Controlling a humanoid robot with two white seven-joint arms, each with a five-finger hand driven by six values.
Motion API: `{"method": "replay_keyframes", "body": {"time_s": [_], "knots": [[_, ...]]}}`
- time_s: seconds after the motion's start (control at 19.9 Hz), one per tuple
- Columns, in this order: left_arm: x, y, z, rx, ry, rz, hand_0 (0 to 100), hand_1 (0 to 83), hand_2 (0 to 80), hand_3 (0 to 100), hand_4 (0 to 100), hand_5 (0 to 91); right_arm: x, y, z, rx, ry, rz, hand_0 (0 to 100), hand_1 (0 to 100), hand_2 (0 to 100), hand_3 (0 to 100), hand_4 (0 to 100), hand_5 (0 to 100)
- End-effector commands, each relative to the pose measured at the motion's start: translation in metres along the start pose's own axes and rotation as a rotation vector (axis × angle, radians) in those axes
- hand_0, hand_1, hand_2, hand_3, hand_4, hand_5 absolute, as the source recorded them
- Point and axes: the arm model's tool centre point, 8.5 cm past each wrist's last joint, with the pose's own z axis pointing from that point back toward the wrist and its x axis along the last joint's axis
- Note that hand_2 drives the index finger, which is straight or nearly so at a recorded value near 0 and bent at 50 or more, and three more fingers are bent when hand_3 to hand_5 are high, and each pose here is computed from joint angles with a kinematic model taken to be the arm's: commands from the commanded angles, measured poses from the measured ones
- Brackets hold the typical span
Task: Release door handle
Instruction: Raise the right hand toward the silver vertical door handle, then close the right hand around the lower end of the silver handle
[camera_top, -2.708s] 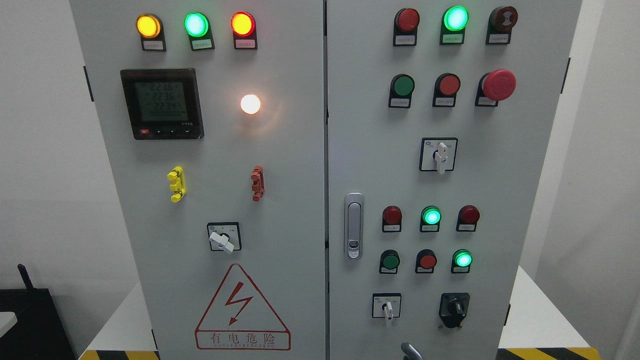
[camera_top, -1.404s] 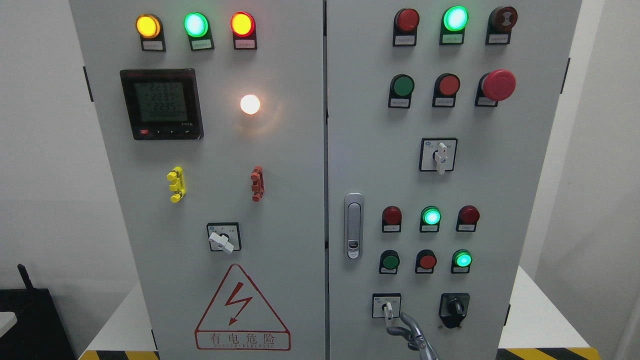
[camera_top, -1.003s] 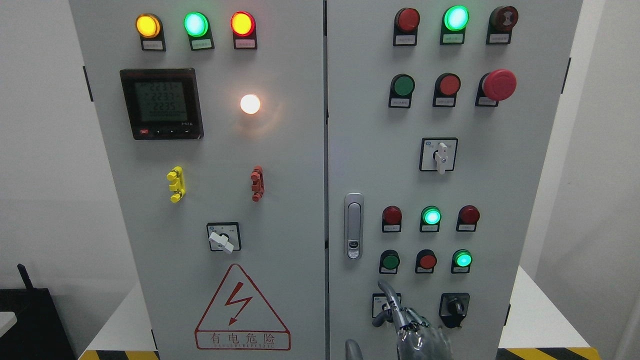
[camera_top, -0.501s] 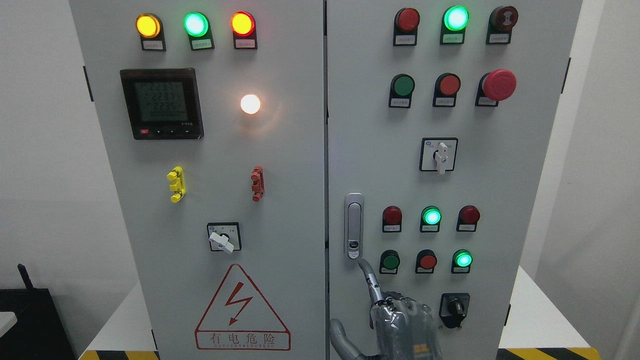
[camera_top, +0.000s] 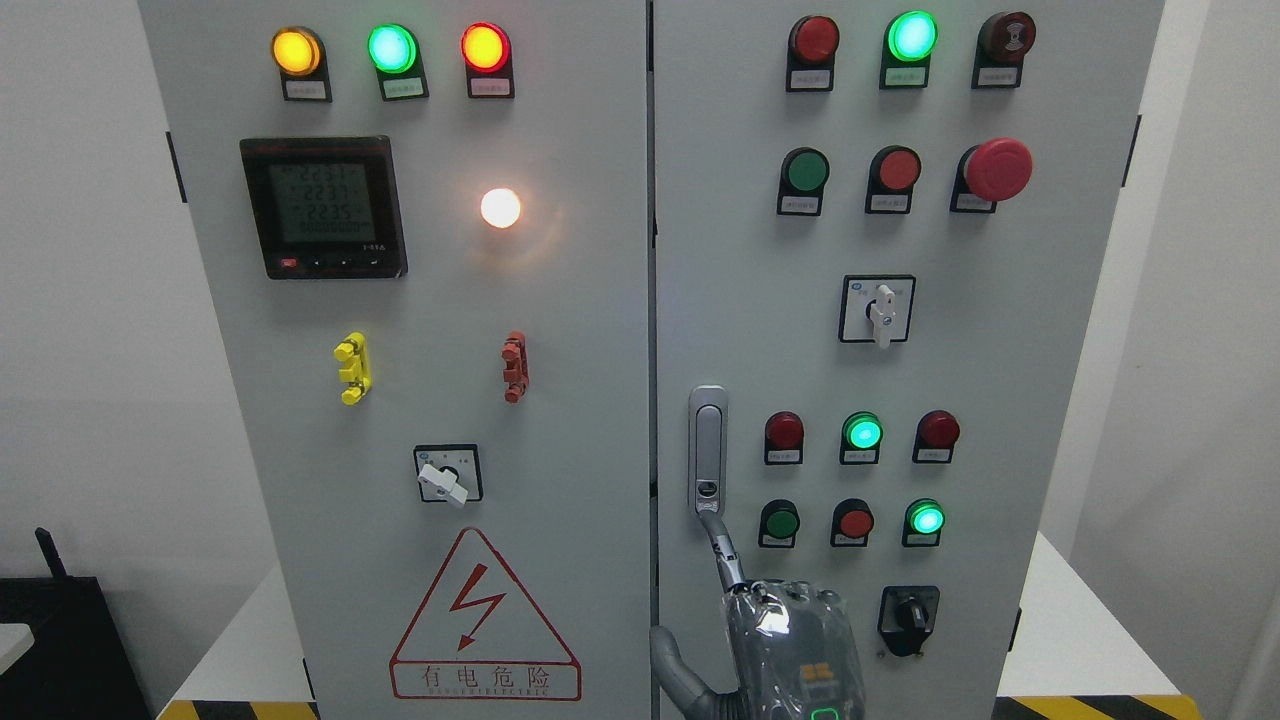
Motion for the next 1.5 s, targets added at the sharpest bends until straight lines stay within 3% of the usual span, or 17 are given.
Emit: {"method": "replay_keyframes", "body": {"time_s": [0.0, 1.45], "knots": [[0.017, -0.002, 0.0, -0.004, -0.026, 0.014, 12, 38.9, 0.0, 0, 0, 0.0, 0.002, 0.01, -0.008, 0.035, -0.008, 0.023, 32, 28, 0, 100, 100, 100], [0.016, -0.002, 0.0, -0.003, -0.024, 0.015, 12, 38.9, 0.0, 0, 0, 0.0, -0.011, 0.014, -0.013, 0.06, 0.06, 0.032, 33, 26, 0, 100, 100, 100]]}}
